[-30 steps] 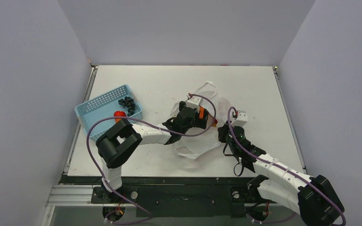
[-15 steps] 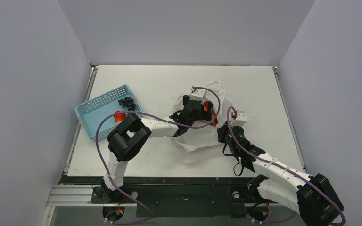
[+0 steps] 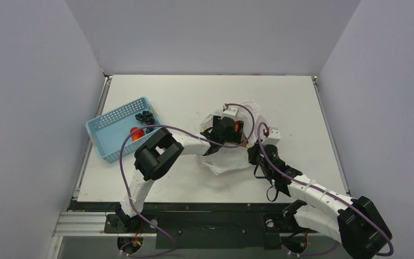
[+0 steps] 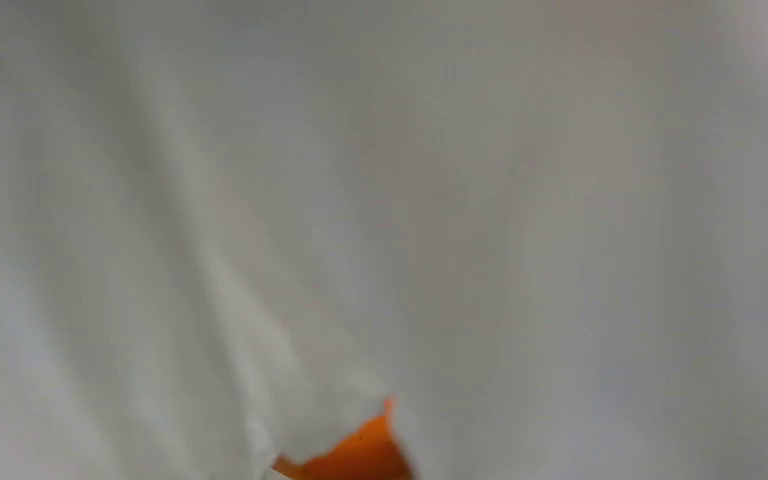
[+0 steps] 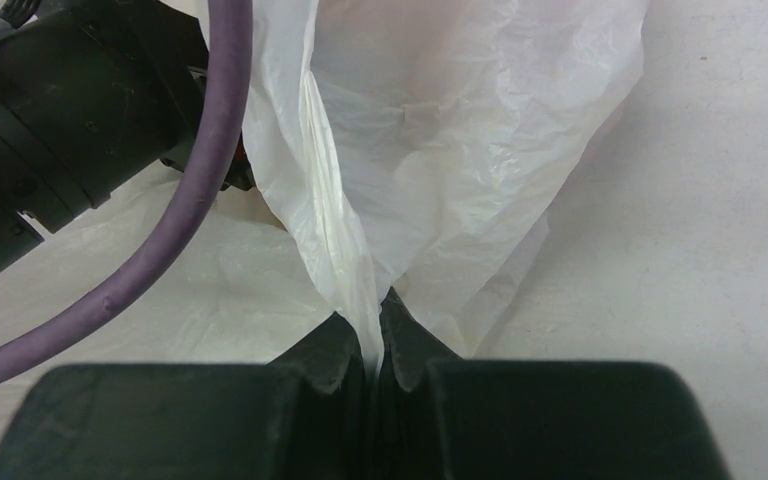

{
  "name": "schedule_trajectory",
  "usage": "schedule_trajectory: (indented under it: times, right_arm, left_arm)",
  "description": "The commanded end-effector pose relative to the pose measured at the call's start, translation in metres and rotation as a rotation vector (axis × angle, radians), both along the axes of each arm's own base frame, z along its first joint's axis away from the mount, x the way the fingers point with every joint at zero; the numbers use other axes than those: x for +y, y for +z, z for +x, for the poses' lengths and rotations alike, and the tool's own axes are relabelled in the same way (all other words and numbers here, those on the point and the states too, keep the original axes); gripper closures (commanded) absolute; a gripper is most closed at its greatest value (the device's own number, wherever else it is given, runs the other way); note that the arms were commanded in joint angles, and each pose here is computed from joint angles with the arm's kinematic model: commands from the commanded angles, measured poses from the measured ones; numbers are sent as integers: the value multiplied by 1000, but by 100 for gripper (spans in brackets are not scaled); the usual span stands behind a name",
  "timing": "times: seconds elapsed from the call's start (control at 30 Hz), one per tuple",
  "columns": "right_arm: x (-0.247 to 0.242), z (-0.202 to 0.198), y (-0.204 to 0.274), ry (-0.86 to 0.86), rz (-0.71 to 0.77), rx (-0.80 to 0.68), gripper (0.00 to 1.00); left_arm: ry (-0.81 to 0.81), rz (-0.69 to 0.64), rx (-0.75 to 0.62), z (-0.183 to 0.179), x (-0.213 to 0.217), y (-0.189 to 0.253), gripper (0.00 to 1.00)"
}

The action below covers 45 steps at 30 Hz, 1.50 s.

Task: Take the fake fruits out of the plastic bag
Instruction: Take out the fake fruit from the plastic bag.

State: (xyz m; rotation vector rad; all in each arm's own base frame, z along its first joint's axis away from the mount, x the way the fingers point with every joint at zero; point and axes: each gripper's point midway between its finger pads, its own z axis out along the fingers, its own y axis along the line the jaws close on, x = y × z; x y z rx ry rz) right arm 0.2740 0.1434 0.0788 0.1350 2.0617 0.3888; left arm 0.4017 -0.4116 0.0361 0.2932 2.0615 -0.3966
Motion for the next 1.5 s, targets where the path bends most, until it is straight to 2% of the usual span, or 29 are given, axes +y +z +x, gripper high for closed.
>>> schedule_trajectory:
  times: [0.0,0.1,0.23,0.5,0.9,1.1,1.3,1.47]
  right_arm:
    - [7,8,12,11,26,-41,100]
    - [4,8,12,3,25,-47,100]
    - [3,8,12,-4,16,-45,100]
    - [4,10,12,-3,17,-45,100]
    - [5,10,15,1,20,-53,100]
    - [5,11,14,2,16,-47,100]
    - [7,11,13,8,20,-46,100]
    - [14,12,11,31,37,-32,100]
  left_arm:
    - [19,-44,-27,11,-9,23,27]
    - [5,-45,-20,10,-13,30,41]
    - [-12,-61,-51,5,-13,60,55]
    - [-33,-102,-22,-19,5,111,67]
    - [-138,-436,117,-70,22,167,72]
    - [-162,-560,164,-90,55,183,75]
    - [-83,-481,202,-101,121,175,74]
    - [95,-389,185,-106,213,179,72]
